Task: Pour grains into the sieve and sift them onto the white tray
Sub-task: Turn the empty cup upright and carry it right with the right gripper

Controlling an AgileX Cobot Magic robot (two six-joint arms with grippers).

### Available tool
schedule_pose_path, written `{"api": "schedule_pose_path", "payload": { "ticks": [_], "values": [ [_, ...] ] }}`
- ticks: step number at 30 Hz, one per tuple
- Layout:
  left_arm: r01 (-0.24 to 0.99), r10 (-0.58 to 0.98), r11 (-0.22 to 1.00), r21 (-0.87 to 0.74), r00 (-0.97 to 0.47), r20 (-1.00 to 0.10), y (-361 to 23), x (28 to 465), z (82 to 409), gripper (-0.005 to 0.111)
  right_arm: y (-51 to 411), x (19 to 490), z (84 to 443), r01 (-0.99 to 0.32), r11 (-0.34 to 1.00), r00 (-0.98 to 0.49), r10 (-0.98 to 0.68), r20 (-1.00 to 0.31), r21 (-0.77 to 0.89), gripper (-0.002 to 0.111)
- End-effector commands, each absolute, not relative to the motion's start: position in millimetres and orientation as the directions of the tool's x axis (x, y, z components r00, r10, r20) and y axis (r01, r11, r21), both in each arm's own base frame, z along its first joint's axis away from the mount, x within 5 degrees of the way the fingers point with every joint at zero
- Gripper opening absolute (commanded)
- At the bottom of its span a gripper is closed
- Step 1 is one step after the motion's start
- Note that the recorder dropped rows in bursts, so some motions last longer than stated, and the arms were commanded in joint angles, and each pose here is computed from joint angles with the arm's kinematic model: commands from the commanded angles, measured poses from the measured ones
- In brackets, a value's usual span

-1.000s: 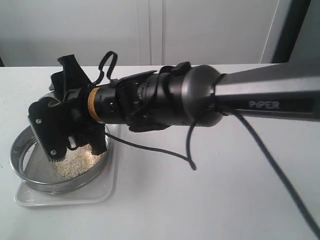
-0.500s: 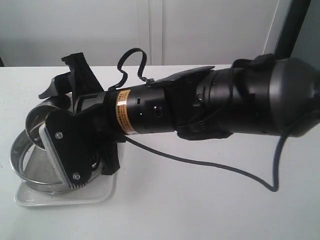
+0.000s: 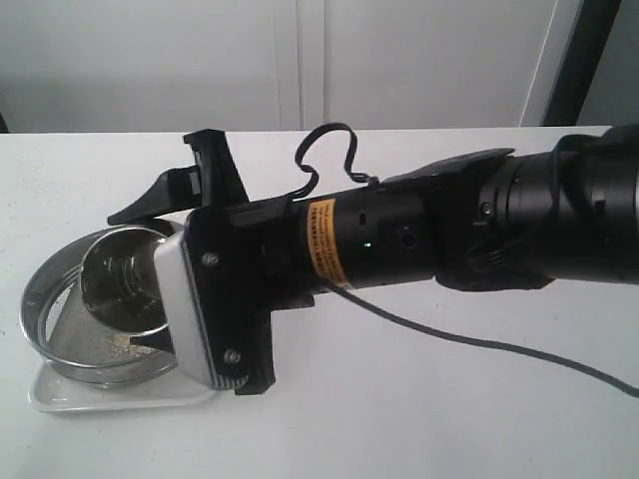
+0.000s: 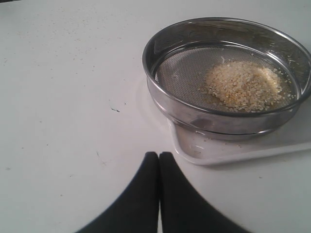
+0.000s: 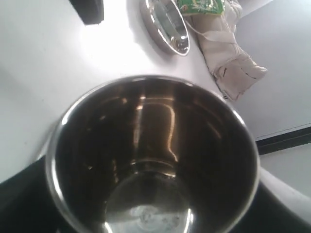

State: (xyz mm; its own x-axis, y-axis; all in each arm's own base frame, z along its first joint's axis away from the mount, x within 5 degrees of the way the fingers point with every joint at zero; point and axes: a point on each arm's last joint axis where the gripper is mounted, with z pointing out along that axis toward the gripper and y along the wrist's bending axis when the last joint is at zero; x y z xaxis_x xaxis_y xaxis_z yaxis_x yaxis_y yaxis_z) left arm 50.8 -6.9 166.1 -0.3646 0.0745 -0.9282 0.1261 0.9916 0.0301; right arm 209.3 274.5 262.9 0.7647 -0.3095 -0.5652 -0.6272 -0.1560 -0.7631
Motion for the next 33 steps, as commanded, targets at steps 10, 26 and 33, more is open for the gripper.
{"api": "schedule_pose_path", "payload": {
  "ticks": [10, 26, 33],
  "values": [
    [0.122, 0.069, 0.992, 0.026, -0.367, -0.928, -6.8, 50.6, 164.7, 0.000, 230.1, 246.6, 264.7, -0.960, 0.198, 0.131, -0.310, -0.942, -0.199, 0.000],
    [0.122, 0.069, 0.992, 0.026, -0.367, -0.928, -6.8, 50.6, 164.7, 0.000, 178.1, 295.8, 248.6, -0.695, 0.717, -0.298, -0.354, -0.887, -0.052, 0.000],
    [0.122, 0.069, 0.992, 0.026, -0.367, -0.928, -6.8, 50.6, 164.7, 0.000, 147.6, 313.9, 251.0, -0.570, 0.821, -0.369, -0.228, -0.901, 0.026, 0.000]
  ]
}}
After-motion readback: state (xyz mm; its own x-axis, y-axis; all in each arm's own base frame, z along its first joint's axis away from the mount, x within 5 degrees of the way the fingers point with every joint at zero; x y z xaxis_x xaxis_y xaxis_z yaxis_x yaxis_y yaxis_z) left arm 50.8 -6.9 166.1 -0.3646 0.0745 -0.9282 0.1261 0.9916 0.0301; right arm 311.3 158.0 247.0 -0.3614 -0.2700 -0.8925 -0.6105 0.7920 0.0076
